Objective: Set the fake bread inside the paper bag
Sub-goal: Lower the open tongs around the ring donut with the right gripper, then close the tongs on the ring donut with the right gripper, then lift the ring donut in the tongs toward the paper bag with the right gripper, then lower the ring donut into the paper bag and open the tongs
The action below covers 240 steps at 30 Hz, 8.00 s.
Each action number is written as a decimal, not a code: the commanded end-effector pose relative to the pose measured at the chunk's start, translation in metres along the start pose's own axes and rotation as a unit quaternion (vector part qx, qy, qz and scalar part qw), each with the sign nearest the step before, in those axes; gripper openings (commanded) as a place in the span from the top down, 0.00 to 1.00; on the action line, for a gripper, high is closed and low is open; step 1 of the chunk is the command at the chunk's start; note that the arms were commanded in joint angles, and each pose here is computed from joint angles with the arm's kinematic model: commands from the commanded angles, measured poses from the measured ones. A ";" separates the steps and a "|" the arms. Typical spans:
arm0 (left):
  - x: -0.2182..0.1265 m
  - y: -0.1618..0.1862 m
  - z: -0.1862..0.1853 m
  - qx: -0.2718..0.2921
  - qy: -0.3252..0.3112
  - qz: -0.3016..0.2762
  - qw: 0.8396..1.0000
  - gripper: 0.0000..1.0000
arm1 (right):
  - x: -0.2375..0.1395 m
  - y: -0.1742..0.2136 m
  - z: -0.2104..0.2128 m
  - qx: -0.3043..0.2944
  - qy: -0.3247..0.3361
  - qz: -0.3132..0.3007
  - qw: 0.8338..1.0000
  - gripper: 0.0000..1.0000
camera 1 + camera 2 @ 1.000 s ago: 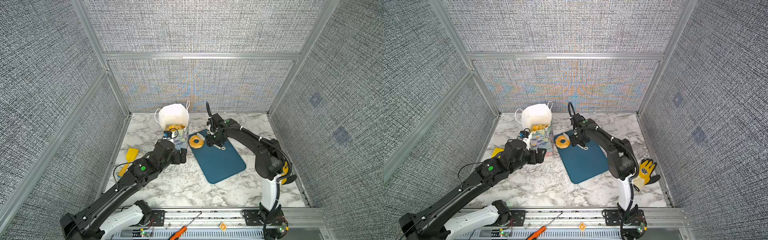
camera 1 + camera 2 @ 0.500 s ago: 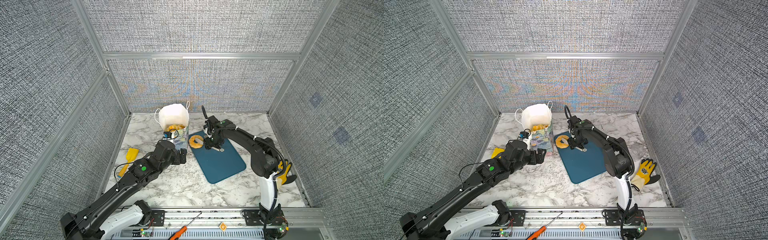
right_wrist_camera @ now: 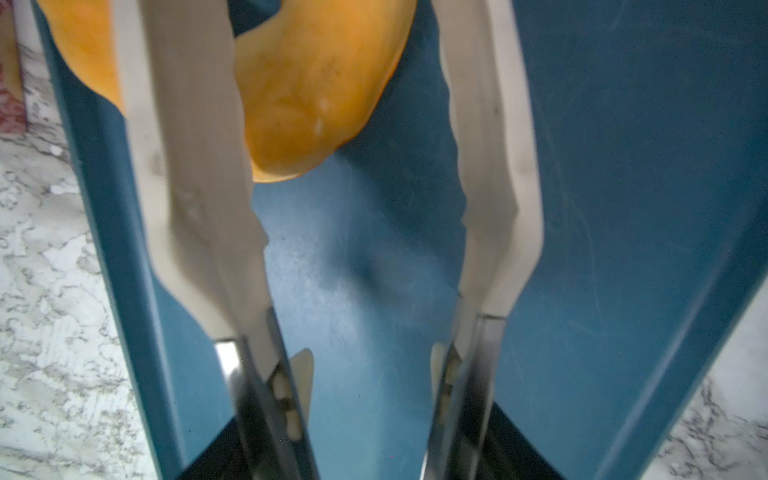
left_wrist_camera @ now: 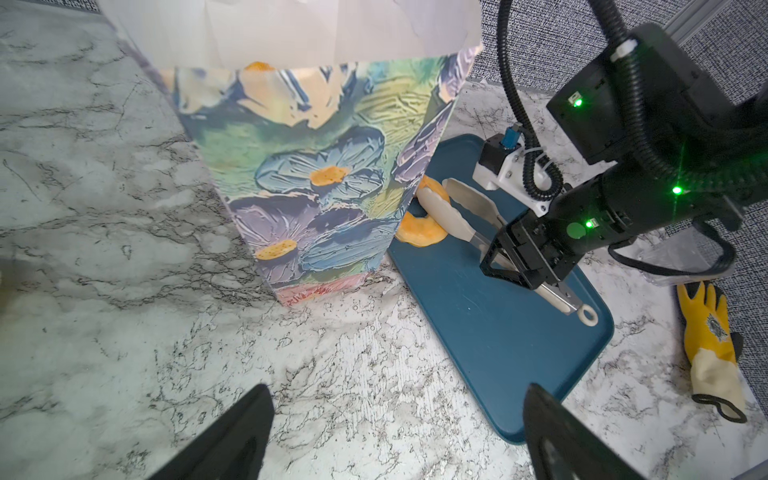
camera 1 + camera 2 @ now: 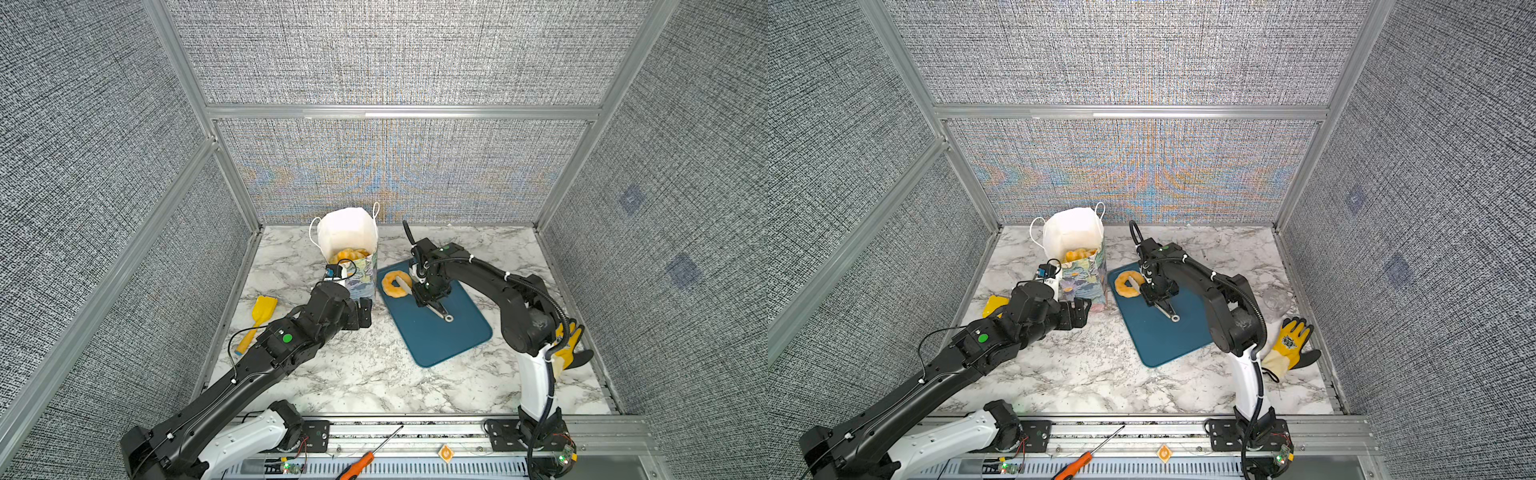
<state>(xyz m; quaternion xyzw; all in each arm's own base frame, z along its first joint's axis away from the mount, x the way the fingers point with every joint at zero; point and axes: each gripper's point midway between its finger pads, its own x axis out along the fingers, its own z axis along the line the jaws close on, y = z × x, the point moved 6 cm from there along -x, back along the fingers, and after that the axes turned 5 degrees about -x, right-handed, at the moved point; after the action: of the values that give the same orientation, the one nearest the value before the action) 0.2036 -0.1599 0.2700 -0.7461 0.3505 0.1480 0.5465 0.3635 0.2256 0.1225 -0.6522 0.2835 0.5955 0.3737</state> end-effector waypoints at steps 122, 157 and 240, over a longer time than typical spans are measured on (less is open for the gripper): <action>-0.016 0.007 0.013 -0.008 -0.018 -0.016 1.000 0.04 | -0.033 0.038 -0.013 -0.082 0.004 0.092 0.992 0.68; -0.042 -0.021 0.007 0.010 -0.023 -0.058 0.998 0.01 | -0.108 0.032 -0.012 -0.040 -0.048 -0.032 0.998 0.71; -0.079 -0.075 0.030 0.024 -0.069 -0.096 0.993 0.00 | -0.216 -0.075 0.097 -0.084 -0.039 -0.278 0.956 0.69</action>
<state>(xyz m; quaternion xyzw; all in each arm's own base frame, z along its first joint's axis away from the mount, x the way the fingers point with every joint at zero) 0.2017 -0.0896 0.3584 -0.7463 0.2393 0.1498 0.6028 0.3373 0.3311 0.3427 -0.6982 0.0261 0.5326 0.4777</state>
